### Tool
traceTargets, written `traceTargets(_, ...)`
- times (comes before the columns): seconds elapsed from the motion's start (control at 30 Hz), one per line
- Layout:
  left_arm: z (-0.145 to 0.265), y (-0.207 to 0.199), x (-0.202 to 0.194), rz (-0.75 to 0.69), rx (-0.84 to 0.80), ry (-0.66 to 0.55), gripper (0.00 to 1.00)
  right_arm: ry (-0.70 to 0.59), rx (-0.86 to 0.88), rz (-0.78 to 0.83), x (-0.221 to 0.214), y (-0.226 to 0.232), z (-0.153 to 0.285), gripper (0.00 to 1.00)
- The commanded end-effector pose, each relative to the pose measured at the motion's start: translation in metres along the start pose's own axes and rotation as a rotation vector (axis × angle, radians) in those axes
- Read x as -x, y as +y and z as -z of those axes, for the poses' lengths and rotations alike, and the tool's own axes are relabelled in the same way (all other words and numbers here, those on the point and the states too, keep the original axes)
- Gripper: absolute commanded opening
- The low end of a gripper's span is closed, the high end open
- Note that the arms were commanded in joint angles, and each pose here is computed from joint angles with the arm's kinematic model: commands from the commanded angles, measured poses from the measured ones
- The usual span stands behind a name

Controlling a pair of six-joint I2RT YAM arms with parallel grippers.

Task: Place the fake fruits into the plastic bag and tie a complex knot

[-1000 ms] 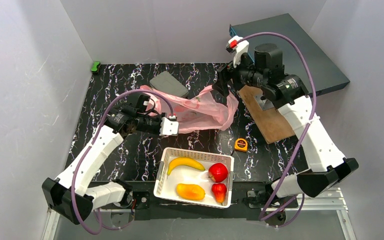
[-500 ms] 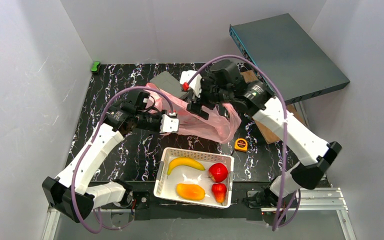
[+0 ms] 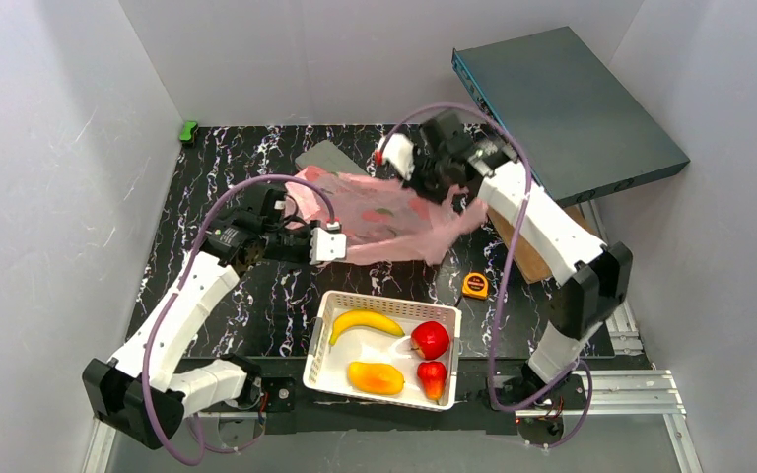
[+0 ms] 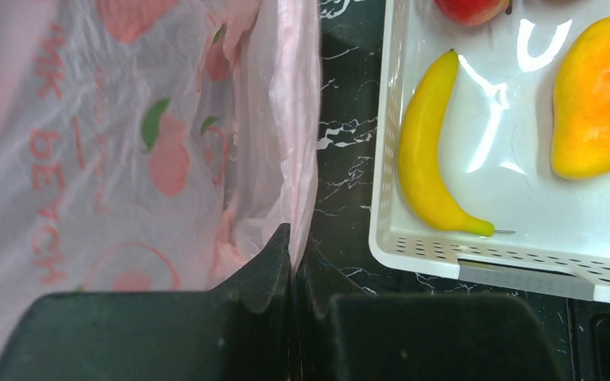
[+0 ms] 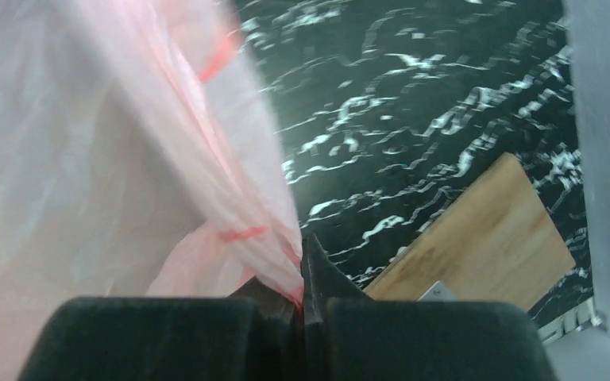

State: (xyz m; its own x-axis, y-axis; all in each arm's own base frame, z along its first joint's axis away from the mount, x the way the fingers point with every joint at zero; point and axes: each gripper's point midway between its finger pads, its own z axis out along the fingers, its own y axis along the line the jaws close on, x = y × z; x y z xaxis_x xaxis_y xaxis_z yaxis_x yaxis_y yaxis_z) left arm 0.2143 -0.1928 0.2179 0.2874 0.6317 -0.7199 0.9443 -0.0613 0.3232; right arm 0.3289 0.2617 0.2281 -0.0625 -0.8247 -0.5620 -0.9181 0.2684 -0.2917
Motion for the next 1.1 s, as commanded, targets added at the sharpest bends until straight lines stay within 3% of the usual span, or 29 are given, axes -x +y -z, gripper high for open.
traceTargets(0.0, 0.009, 0.005, -0.027, 0.086, 0.056, 0.004, 0.00, -0.104, -0.075, -0.194, 0.022, -0.060, 0.034, 0.01)
traceTargets(0.17, 0.015, 0.005, -0.024, 0.125, 0.007, -0.007, 0.02, -0.169, 0.093, -0.335, 0.041, -0.032, 0.037, 0.01)
traceTargets(0.2, 0.016, 0.006, -0.017, 0.135, 0.001, -0.030, 0.10, -0.169, 0.125, -0.363, 0.043, -0.023, 0.037, 0.01)
traceTargets(0.27, 0.021, 0.009, -0.001, 0.151, 0.007, -0.077, 0.40, -0.168, 0.190, -0.414, 0.047, -0.005, 0.036, 0.01)
traceTargets(0.33, 0.028, 0.014, 0.016, 0.183, 0.018, -0.121, 0.62, -0.170, 0.224, -0.461, 0.049, 0.007, 0.038, 0.01)
traceTargets(0.4, 0.036, 0.017, 0.039, 0.228, 0.020, -0.175, 0.73, -0.162, 0.239, -0.505, 0.048, 0.016, 0.036, 0.01)
traceTargets(0.6, 0.058, 0.021, 0.106, 0.309, 0.020, -0.308, 0.91, -0.128, 0.263, -0.559, 0.040, 0.022, 0.022, 0.01)
traceTargets(0.8, 0.066, -0.012, 0.141, 0.216, -0.062, -0.364, 0.90, -0.152, 0.292, -0.574, 0.049, 0.020, 0.020, 0.01)
traceTargets(0.93, 0.040, -0.060, 0.126, 0.152, -0.207, -0.286, 0.81, -0.160, 0.320, -0.581, 0.051, 0.021, 0.020, 0.01)
traceTargets(1.07, 0.006, -0.111, 0.100, -0.012, -0.372, -0.159, 0.71, -0.159, 0.341, -0.593, 0.051, 0.021, 0.018, 0.01)
